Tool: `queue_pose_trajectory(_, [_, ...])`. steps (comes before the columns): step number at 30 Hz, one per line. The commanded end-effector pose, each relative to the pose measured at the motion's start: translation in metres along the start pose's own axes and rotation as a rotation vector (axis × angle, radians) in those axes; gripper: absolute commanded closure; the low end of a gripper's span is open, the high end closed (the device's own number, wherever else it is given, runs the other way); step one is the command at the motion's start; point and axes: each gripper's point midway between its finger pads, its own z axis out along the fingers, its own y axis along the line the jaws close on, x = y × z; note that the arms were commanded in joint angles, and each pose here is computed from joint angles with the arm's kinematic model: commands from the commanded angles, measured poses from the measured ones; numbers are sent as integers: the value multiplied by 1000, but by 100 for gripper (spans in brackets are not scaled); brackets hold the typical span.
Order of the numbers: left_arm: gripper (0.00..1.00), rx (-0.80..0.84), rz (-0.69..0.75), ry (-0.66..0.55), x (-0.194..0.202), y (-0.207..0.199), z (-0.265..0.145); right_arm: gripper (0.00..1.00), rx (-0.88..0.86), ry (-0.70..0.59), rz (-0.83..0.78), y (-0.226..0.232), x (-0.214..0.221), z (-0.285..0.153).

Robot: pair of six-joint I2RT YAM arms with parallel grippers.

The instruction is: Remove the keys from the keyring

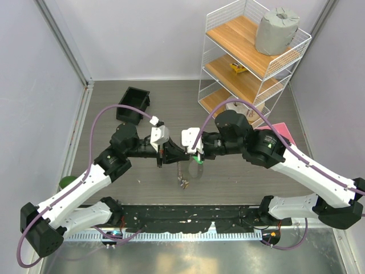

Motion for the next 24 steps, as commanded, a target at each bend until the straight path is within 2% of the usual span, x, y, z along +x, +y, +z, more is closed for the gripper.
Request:
queue_pose_trajectory(1, [100, 21, 127, -103, -47, -9, -3, 82, 18, 18, -11, -2, 3, -4])
queue_pose_trajectory(4, [100, 25, 122, -105, -48, -9, -3, 88, 6, 11, -8, 0, 1, -2])
queue_pose_trajectory(5, [100, 28, 122, -104, -48, -9, -2, 94, 2, 9, -6, 0, 1, -2])
queue_pose_trajectory(8, [99, 16, 109, -102, -46, -6, -1, 95, -5, 6, -7, 1, -1, -1])
queue_pose_trajectory(10, [89, 10, 99, -99, -44, -4, 0, 95, 19, 6, -11, -3, -2, -4])
queue_pose_trajectory(13, [77, 5, 84, -95, -40, -2, 1, 95, 60, -7, -18, -9, -7, -11])
queue_pose_trajectory(24, [59, 17, 77, -111, -26, 3, 7, 95, 117, -27, -7, -20, -18, -23])
